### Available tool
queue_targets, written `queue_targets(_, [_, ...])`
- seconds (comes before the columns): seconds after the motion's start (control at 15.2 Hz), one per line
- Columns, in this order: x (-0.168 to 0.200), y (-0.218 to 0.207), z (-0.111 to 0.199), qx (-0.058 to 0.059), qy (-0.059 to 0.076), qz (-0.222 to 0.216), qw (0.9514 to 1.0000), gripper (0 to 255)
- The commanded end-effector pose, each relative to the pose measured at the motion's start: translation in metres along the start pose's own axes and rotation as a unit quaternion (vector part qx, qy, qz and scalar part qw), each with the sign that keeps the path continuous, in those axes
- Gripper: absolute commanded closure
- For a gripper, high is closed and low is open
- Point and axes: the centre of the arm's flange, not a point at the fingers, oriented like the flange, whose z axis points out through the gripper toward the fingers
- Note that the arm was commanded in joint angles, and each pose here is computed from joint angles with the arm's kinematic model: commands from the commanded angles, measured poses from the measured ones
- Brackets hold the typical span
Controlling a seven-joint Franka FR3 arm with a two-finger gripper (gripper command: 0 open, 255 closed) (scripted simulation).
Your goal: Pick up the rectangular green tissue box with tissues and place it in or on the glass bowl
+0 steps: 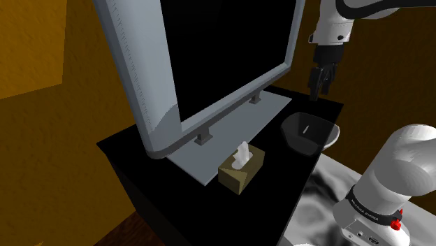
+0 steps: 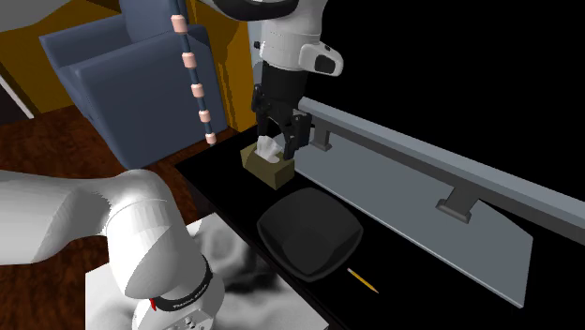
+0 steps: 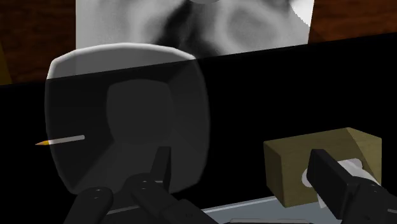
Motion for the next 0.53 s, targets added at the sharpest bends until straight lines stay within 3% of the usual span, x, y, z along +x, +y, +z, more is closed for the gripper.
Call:
queue_targets(0.0, [0.0,0.0,0.0,0.0,0.0,0.0,1.0,0])
queue_targets(0.46, [0.048,-0.092,0.035,-0.059,-0.012,0.065,0.9961,0])
